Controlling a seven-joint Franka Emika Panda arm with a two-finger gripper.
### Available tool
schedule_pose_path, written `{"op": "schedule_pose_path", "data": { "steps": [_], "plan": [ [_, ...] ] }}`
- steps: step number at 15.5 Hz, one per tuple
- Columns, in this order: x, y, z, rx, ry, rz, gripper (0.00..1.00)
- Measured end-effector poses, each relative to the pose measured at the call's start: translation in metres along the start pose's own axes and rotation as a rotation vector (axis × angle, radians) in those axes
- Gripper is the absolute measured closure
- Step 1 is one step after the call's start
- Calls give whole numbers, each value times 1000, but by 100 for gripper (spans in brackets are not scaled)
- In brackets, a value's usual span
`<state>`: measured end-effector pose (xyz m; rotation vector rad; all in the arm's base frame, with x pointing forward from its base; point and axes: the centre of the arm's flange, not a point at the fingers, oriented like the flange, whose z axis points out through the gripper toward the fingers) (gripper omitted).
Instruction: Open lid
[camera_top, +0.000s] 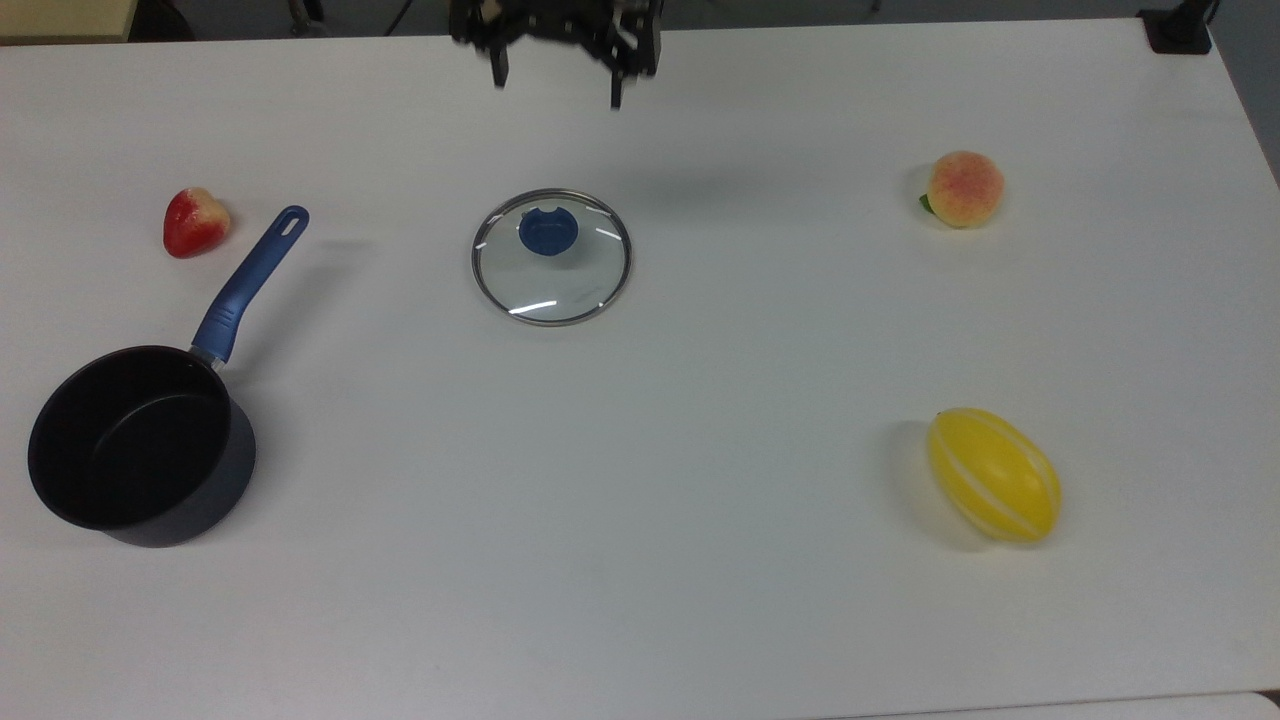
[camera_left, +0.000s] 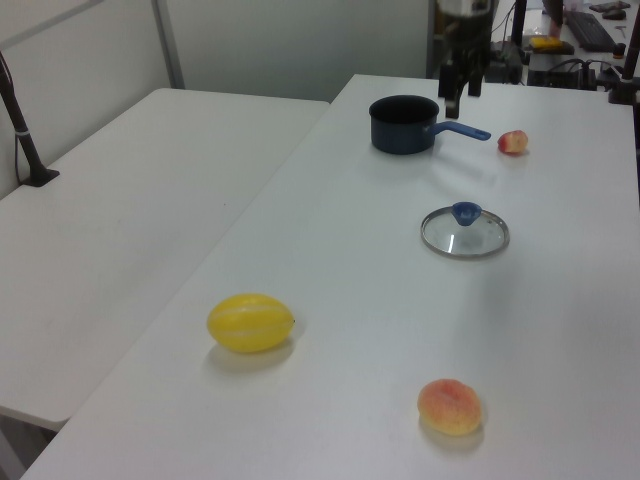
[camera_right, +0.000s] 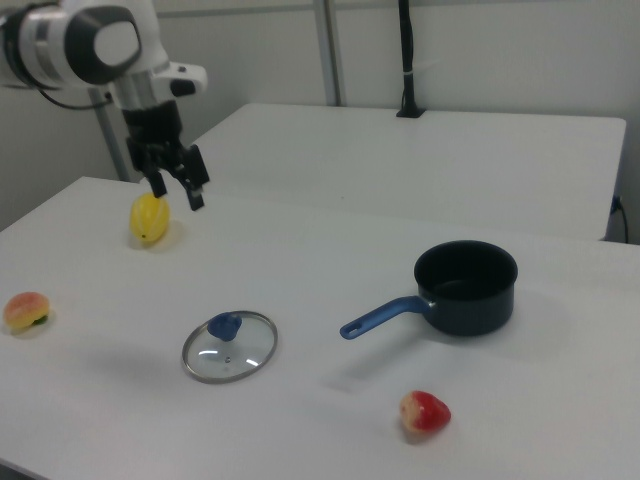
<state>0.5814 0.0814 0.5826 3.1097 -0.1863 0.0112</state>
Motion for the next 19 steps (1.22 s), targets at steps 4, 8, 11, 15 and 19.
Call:
{"op": "schedule_pose_path", "data": {
  "steps": [4, 8, 11, 15, 19],
  "plan": [
    [-36, 1, -43, 29, -1, 11, 0],
    [-49, 11, -59, 34, 24, 7, 0],
    [-44, 10, -58, 48, 69, -84, 0],
    [-30, 25, -50, 52, 112, -161, 0],
    [-21, 34, -41, 50, 105, -163, 0]
  ]
}}
